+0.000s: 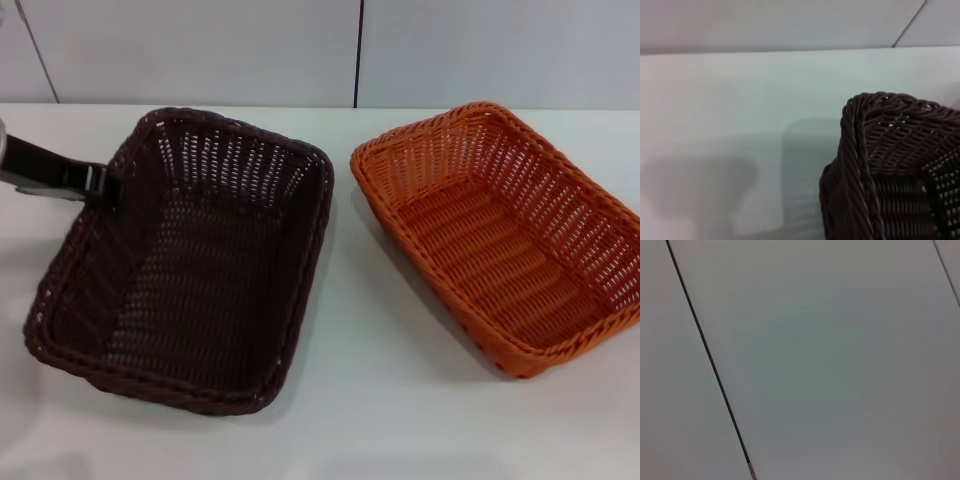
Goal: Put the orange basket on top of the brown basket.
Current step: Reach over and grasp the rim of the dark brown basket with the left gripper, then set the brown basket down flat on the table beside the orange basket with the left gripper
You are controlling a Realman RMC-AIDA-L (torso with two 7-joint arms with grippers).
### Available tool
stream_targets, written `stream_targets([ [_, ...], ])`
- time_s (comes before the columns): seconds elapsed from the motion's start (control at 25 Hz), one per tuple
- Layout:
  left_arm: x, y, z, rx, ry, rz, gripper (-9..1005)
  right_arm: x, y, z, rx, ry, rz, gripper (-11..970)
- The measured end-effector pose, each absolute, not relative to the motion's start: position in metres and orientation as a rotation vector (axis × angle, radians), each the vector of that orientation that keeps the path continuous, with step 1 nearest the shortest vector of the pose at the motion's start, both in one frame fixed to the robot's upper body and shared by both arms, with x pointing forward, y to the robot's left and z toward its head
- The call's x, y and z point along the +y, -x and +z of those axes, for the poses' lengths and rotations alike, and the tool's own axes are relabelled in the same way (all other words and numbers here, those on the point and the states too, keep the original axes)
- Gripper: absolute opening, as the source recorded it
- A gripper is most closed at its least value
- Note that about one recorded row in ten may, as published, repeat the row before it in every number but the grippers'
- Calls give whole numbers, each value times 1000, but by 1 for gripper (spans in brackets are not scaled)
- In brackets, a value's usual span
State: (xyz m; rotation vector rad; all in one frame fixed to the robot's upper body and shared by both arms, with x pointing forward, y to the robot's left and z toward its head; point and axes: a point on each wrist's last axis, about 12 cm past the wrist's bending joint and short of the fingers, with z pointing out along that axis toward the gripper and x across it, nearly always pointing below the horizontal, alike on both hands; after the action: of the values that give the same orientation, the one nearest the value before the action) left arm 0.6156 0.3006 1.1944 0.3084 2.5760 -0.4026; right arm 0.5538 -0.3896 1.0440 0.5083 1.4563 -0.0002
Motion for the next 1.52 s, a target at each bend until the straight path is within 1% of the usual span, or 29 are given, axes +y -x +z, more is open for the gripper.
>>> stream_targets([
  [0.28, 305, -611, 1223, 2537, -381, -387, 212, -390, -554, 1044, 1458, -509, -1, 838],
  [0.44, 305, -609, 1240, 2501, -487, -451, 212, -389, -555, 1045, 1456, -507, 2, 837],
  [0.56, 302, -611, 1243, 2516, -587, -483, 211, -388, -556, 1045, 1455, -506, 3, 837],
  [0.8, 284, -618, 1234, 2538, -724, -564, 215, -389, -556, 1044, 1458, -512, 3, 838],
  [0.84, 267, -627, 1223, 2534, -771, -620, 216, -389, -555, 1044, 1461, -516, 2, 838],
  [0.88, 266, -628, 1222, 2534, -773, -625, 217, -389, -555, 1043, 1465, -520, 1, 838],
  [1.12, 227, -645, 1204, 2495, -816, -693, 221, -389, -555, 1042, 1475, -528, 0, 838],
  [1.16, 227, -645, 1204, 2495, -816, -693, 222, -389, -555, 1041, 1475, -528, 0, 838],
  [1.2, 214, -648, 1200, 2480, -821, -707, 223, -389, -555, 1041, 1476, -529, 0, 838],
  [1.4, 191, -650, 1194, 2468, -837, -744, 227, -390, -552, 1039, 1483, -534, -4, 837],
  [1.52, 183, -648, 1190, 2489, -857, -762, 229, -391, -551, 1037, 1492, -539, -8, 837],
])
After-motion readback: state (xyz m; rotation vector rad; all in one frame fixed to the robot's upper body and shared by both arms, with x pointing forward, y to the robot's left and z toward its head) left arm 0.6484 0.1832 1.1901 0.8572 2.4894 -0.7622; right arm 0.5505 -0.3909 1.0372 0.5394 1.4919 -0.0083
